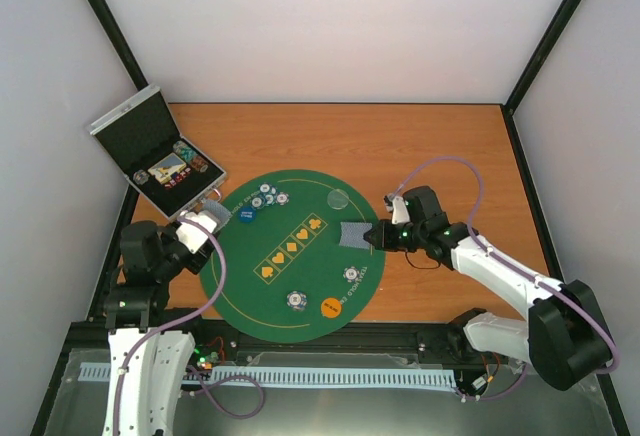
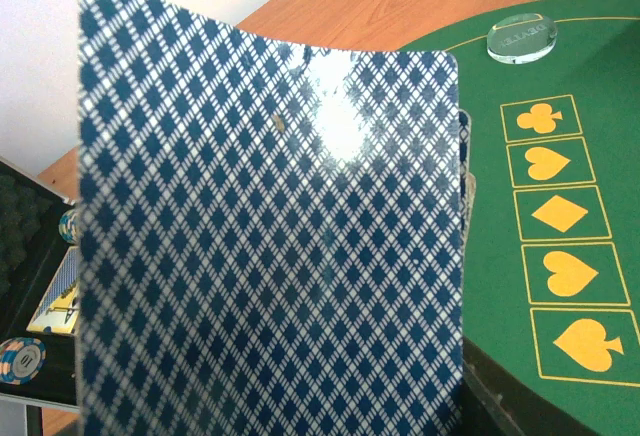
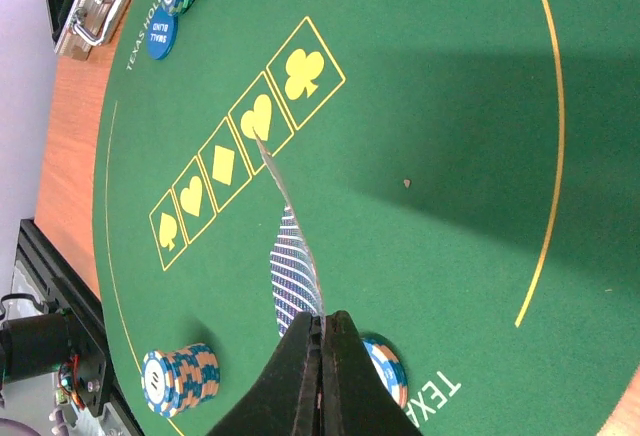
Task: Distribute texas hold em gaming equipment
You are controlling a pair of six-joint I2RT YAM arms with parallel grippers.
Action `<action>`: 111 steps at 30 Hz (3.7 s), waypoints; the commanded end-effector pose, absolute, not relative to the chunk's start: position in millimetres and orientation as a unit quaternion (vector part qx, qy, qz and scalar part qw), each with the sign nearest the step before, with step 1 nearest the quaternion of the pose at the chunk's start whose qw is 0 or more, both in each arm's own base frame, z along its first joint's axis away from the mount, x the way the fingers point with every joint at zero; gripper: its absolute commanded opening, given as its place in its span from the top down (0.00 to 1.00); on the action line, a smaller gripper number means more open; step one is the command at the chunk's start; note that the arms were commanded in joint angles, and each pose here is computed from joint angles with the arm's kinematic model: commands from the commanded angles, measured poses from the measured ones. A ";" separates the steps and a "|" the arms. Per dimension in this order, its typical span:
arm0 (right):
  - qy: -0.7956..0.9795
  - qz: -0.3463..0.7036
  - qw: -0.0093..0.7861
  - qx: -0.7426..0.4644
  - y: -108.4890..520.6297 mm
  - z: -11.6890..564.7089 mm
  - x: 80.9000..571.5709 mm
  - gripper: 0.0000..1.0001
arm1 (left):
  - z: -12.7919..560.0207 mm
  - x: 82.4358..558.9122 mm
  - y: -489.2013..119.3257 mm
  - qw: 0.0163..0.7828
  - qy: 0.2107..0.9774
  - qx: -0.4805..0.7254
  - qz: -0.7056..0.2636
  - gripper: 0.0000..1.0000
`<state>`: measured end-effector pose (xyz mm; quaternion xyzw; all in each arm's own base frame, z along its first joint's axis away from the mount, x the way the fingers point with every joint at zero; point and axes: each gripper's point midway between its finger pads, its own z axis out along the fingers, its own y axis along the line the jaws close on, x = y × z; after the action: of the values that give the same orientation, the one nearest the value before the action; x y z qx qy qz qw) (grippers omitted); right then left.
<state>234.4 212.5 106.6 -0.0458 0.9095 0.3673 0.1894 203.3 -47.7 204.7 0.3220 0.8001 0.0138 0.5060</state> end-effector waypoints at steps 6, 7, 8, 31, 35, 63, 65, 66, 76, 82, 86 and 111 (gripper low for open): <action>0.905 0.366 0.212 -0.053 214.0 123.8 245.9 0.97 | 226.2 207.6 -47.4 0.531 0.786 0.316 0.018 0.51; 0.903 0.369 0.213 -0.053 215.4 125.9 246.9 0.97 | 226.3 207.6 -47.5 0.530 0.786 0.316 0.017 0.51; 0.902 0.372 0.214 -0.052 216.4 127.9 248.0 0.97 | 225.6 207.5 -47.5 0.530 0.787 0.316 0.017 0.51; 0.901 0.379 0.208 -0.034 223.2 124.4 259.9 0.97 | 213.9 206.0 -45.2 0.518 0.794 0.316 0.019 0.51; 0.904 0.375 0.202 -0.031 221.6 119.5 257.8 0.97 | 211.9 205.8 -44.6 0.520 0.793 0.316 0.022 0.51; 0.908 0.386 0.165 -0.005 221.1 84.1 243.7 0.97 | 213.7 230.0 -58.9 0.496 0.804 0.325 -0.046 0.53; 0.909 0.385 0.161 -0.003 221.3 77.6 243.6 0.97 | 210.9 229.3 -59.1 0.495 0.806 0.321 -0.050 0.53; 0.910 0.383 0.156 -0.001 221.5 73.3 243.9 0.97 | 210.1 228.8 -59.6 0.496 0.806 0.319 -0.052 0.53; 0.916 0.371 0.153 0.013 221.0 51.6 251.5 0.97 | 209.7 227.3 -56.2 0.503 0.809 0.303 -0.046 0.53; 0.919 0.366 0.141 0.025 217.4 36.5 245.4 0.97 | 208.0 227.0 -55.4 0.502 0.809 0.302 -0.044 0.53; 0.922 0.359 0.138 0.032 213.1 29.8 241.6 0.97 | 206.8 227.3 -55.4 0.501 0.810 0.303 -0.044 0.52; 0.922 0.336 0.165 0.094 191.0 23.3 235.7 0.97 | 206.5 226.2 -55.7 0.503 0.808 0.305 -0.043 0.52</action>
<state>232.6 195.9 21.6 0.0769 0.9253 0.3393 0.1507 222.3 -57.5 196.0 0.3097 0.8173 -0.0494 0.4834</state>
